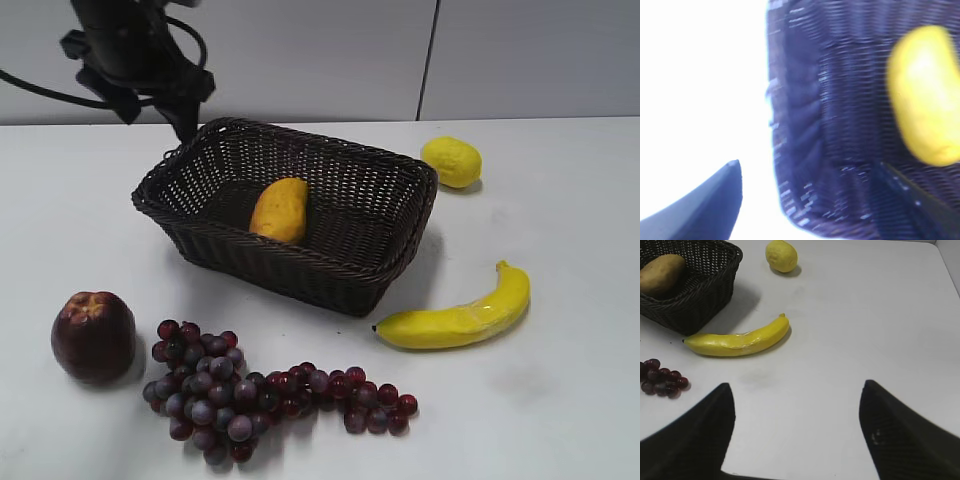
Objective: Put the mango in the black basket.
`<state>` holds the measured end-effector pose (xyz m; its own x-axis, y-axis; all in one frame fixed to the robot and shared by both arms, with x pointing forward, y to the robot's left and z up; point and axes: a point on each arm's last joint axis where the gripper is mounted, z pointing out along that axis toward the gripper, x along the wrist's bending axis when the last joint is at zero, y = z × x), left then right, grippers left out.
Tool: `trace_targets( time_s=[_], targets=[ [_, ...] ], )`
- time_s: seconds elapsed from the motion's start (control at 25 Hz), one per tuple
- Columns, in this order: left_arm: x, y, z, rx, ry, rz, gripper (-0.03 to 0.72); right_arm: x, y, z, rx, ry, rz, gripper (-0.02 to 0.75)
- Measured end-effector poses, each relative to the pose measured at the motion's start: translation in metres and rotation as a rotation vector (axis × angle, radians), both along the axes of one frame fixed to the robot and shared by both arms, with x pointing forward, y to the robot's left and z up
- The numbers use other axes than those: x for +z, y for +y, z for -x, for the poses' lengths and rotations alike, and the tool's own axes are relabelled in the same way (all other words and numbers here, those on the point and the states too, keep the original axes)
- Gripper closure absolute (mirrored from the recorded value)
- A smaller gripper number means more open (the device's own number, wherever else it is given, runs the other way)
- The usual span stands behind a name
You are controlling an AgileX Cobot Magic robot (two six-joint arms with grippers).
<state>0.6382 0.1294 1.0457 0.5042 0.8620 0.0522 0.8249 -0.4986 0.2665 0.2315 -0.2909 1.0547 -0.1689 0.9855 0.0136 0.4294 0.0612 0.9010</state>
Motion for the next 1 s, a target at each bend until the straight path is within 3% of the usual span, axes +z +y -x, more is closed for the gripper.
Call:
trace_targets(
  time_s=[0.16,0.32,0.56,0.72,1.0],
  targets=[
    [0.016,0.036,0.014,0.065,-0.001,-0.020,0.145,0.000,0.000,0.000,0.000,0.000,0.000,0.146],
    [0.029,0.088,0.037,0.162,-0.001,-0.065,0.150,0.000,0.000,0.000,0.000,0.000,0.000,0.146],
    [0.029,0.160,0.102,0.357,0.067,-0.054,0.150,0.000,0.000,0.000,0.000,0.000,0.000,0.146],
    [0.030,0.179,0.156,0.421,0.059,-0.050,0.150,0.000,0.000,0.000,0.000,0.000,0.000,0.146],
    [0.027,0.177,0.240,0.432,-0.075,0.012,0.150,0.000,0.000,0.000,0.000,0.000,0.000,0.146]
  ],
)
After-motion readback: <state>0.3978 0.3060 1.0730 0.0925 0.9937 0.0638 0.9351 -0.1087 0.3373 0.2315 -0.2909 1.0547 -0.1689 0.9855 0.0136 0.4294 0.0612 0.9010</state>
